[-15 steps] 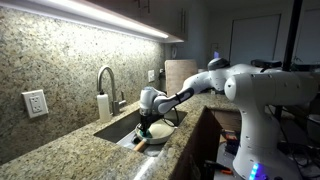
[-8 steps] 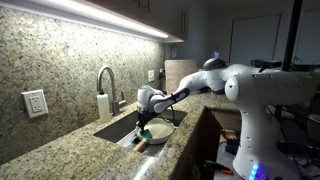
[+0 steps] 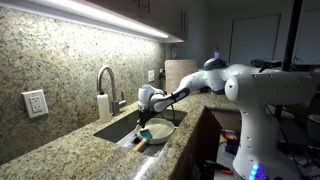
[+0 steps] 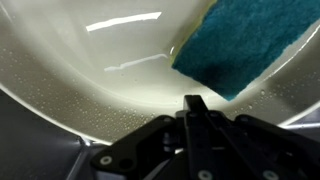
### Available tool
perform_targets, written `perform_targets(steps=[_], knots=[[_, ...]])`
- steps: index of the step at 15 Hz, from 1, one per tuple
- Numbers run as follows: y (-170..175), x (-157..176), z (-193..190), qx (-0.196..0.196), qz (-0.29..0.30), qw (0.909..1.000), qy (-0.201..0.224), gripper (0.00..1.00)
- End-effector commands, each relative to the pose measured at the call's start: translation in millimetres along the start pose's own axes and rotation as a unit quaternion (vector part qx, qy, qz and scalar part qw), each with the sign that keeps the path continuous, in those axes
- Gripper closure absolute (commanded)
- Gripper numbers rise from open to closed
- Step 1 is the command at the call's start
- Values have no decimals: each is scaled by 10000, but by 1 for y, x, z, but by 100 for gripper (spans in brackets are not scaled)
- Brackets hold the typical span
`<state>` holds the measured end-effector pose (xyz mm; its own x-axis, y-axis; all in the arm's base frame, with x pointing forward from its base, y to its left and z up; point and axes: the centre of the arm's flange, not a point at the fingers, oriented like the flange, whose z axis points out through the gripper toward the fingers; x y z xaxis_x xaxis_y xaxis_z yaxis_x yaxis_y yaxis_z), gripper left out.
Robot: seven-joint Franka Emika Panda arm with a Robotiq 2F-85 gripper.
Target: Turn the faucet to the right then open and close the tap and turn the faucet to the left,pick up the sponge and scrub the pan
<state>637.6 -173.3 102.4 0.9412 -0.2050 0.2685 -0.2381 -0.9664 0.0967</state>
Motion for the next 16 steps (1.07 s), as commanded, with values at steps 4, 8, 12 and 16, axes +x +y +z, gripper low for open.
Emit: perform_targets(steps=[4,8,12,16], knots=[[-12,-33,-54,280,-214,9994,48,100],[-29,-64,-90,330,-413,9986,16,100],[-43,-94,-122,357,-712,9968,-64,100],[-53,-116,-154,204,-927,9952,-249,100]])
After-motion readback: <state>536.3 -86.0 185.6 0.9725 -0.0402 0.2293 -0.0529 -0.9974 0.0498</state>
